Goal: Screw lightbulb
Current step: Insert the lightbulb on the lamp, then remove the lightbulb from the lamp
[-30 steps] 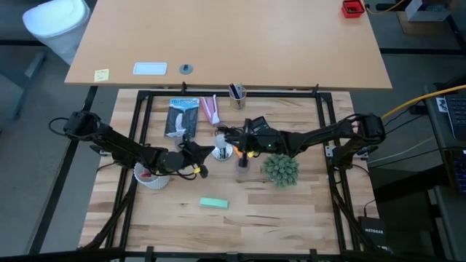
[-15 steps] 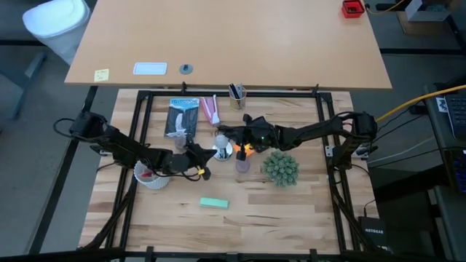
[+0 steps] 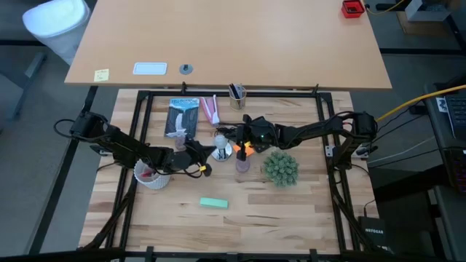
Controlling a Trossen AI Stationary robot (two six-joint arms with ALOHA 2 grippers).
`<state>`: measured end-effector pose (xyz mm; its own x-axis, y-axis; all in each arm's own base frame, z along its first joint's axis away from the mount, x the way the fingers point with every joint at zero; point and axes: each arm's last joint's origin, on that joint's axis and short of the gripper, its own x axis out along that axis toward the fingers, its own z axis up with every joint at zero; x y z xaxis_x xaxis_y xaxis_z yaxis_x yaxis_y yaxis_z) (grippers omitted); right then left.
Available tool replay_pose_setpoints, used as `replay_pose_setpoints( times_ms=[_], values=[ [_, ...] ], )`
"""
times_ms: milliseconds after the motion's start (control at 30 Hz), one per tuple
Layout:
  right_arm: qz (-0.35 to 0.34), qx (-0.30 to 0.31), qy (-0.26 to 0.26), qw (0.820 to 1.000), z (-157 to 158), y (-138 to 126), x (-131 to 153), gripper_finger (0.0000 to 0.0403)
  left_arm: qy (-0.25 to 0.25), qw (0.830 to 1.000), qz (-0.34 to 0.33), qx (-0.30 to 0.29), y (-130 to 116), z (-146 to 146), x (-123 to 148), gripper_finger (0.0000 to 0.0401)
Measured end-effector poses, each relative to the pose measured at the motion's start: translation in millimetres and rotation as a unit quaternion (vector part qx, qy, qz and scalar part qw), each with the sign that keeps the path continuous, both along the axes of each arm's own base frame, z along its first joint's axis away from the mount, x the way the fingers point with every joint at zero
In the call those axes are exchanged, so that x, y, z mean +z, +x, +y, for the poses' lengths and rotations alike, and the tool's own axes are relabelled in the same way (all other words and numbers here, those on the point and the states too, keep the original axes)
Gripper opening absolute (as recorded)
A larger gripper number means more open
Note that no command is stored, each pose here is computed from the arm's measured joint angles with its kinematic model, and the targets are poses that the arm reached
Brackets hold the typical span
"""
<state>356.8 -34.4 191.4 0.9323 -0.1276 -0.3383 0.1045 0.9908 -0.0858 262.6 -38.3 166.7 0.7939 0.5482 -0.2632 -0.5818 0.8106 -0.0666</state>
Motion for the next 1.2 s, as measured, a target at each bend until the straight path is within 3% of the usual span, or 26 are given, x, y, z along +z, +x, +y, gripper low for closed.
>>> replay_pose_setpoints(
  times_ms=[767, 900, 1200],
  values=[
    [0.012, 0.083, 0.027, 0.996, 36, 1, -3, 0.0012, -0.023, 0.998, -0.012, 0.049, -3, 3, -3, 0.0000],
    [0.008, 0.089, 0.024, 0.996, 40, 1, -2, 0.0012, -0.007, 0.998, -0.008, 0.054, -3, 2, -2, 0.0000],
    [-0.034, 0.042, -0.043, 0.998, 35, -9, 30, 0.0012, 0.039, 0.998, -0.051, 0.023, -9, -7, 28, 0.0000]
  ],
)
